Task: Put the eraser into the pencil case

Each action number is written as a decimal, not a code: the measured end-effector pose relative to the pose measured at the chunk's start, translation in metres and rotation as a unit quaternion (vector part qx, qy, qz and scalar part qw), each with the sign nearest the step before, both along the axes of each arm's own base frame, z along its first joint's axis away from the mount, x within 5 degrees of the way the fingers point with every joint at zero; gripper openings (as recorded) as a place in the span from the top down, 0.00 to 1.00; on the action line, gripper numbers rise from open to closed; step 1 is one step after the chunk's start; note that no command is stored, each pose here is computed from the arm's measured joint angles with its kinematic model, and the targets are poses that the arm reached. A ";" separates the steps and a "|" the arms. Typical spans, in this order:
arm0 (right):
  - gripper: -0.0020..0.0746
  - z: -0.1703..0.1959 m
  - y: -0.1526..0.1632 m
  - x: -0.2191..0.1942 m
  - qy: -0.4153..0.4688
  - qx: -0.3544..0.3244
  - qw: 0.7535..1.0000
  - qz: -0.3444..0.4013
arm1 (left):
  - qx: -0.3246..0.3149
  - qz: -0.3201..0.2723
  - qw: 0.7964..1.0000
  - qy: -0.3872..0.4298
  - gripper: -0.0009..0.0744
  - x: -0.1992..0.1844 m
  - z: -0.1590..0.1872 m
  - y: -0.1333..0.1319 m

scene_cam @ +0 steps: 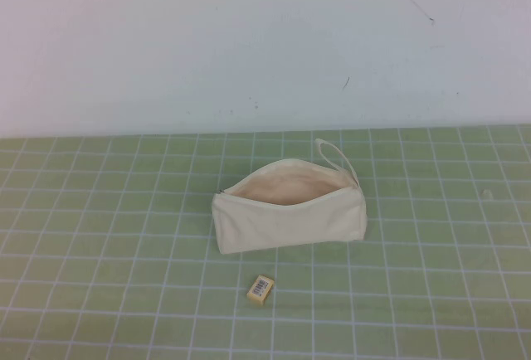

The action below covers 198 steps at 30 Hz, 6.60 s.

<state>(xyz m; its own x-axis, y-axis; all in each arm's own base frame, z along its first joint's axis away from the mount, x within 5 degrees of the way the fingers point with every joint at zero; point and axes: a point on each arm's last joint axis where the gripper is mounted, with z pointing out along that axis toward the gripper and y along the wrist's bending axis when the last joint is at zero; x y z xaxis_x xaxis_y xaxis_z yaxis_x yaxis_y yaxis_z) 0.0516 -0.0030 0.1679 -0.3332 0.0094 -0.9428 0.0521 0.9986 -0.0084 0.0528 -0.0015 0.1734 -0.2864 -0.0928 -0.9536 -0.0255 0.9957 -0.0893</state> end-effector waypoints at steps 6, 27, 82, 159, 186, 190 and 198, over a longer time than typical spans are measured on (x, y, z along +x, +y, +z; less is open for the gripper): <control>0.98 0.000 0.000 0.000 0.000 0.000 1.000 0.000 | 0.000 0.000 1.000 0.000 0.99 0.000 0.000 0.000; 0.98 0.000 0.000 0.000 0.000 0.000 1.000 0.000 | 0.000 0.000 1.000 0.000 0.99 0.000 0.000 0.000; 0.98 0.147 0.037 0.022 0.194 0.047 0.953 0.230 | -0.023 -0.002 1.000 -0.001 0.99 0.000 0.000 -0.001; 0.58 -0.015 0.348 0.283 0.450 -0.223 0.748 0.433 | -0.024 -0.002 1.000 -0.001 0.99 0.000 0.000 -0.002; 0.58 0.105 0.316 0.327 0.297 -0.213 0.861 0.354 | -0.024 -0.002 1.000 -0.001 0.99 0.000 0.000 -0.002; 0.49 0.089 0.316 0.333 0.317 -0.201 0.862 0.341 | -0.024 -0.002 1.000 -0.001 0.99 0.000 0.000 -0.002; 0.49 0.089 0.306 0.335 0.332 -0.207 0.877 0.279 | -0.024 -0.002 1.000 -0.001 0.99 0.000 0.000 -0.002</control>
<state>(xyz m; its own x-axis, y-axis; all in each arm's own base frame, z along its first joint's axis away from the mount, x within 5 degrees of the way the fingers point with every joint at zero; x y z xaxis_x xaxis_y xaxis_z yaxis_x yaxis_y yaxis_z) 0.3868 0.3032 0.2573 -0.6545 -0.6269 -0.4227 -0.5969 0.7715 -0.2202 0.0529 -0.0031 0.1736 -0.2849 -0.1383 -0.9485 -0.0217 0.9902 -0.1378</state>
